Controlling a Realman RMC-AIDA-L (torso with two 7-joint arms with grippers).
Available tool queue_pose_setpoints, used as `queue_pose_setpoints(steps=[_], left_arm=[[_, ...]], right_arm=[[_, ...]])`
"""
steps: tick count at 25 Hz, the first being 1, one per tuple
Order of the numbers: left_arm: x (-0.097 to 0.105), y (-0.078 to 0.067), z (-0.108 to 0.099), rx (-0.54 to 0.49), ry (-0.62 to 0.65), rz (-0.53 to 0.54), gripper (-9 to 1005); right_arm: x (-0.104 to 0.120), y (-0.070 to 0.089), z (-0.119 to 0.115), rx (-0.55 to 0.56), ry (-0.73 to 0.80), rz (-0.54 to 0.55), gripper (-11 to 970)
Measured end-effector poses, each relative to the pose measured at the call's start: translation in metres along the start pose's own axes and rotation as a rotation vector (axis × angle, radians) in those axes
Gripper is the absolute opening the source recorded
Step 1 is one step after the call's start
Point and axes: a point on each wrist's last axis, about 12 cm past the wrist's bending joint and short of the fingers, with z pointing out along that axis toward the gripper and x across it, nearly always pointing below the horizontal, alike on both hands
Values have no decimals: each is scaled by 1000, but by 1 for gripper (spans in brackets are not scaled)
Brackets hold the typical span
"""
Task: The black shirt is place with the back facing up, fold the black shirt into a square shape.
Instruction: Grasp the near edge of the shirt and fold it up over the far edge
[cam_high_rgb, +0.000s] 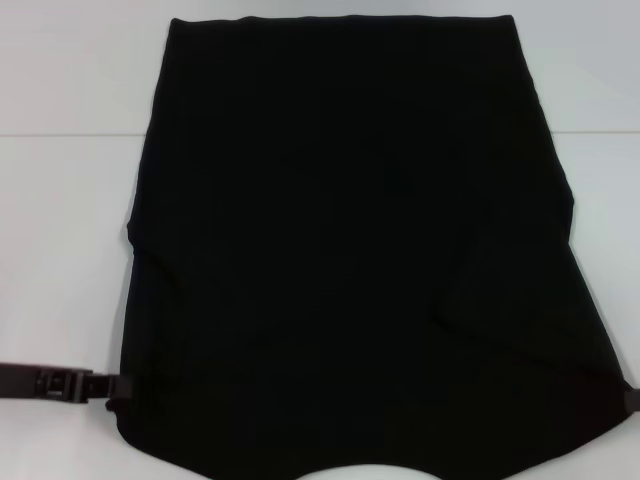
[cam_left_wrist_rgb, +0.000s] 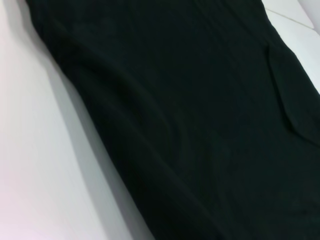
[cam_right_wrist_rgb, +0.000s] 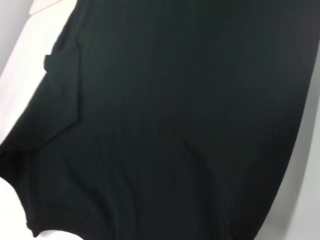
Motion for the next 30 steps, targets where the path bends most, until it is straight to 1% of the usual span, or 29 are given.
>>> queue_pose_setpoints(steps=[4,8,14,18,19,21,26,27,29,30], left_arm=[[11,-1,0,22,10,-13,41],[22,-5,-1,75,34,-9,46],[38,-10,-2,128,61,-33,53],[39,-10,-2,137,55,-38,58],[28,-11,0,146,34,-21,59],[18,-12,0,152,16,-3,62],[-26,-15,11,162,-74,54,67],[-38,-15,16,152,-96,63,69],[-55,-16,23,131,-126,73,71],[-67,-16,27,110,-149,77,72]], right_arm=[[15,-4,-11,-19,-17,0,46],[32,-5,-20,-43,-29,4,47],[54,-9,-28,-55,-47,25,47],[57,-9,-30,-62,-87,31,45],[55,-9,-30,-61,-101,29,45],[45,-9,-28,-59,-134,17,46],[5,-7,-18,-23,-227,-38,47],[-4,-6,-14,-14,-239,-52,47],[-23,-3,-9,2,-259,-82,47],[-32,-2,-6,12,-270,-95,47]])
